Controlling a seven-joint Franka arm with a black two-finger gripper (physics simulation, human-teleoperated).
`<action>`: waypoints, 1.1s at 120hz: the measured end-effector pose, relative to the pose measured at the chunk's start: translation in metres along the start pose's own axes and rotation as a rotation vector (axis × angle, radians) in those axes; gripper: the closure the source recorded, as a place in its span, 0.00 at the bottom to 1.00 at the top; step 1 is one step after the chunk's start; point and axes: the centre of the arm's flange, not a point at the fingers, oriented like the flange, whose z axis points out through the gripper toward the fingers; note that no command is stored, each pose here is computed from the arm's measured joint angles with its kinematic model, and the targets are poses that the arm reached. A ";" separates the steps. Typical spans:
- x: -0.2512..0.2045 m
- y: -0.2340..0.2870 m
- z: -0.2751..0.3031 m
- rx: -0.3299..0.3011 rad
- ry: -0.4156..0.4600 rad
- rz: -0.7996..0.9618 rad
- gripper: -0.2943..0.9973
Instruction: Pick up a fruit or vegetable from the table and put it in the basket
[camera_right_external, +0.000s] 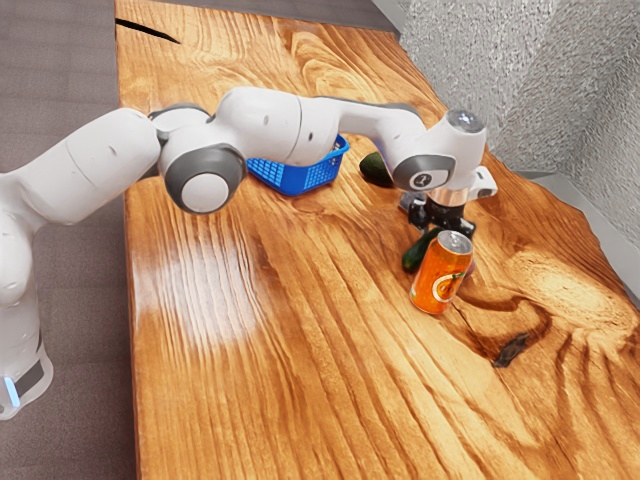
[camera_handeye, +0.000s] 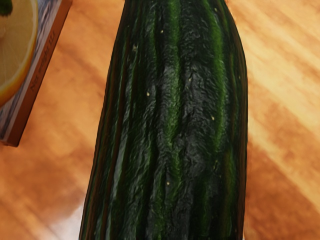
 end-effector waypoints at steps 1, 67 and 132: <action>0.000 0.000 0.000 0.001 0.001 0.000 0.51; 0.006 -0.002 -0.012 -0.001 0.028 0.041 0.62; 0.014 0.003 -0.059 -0.022 0.061 0.077 0.64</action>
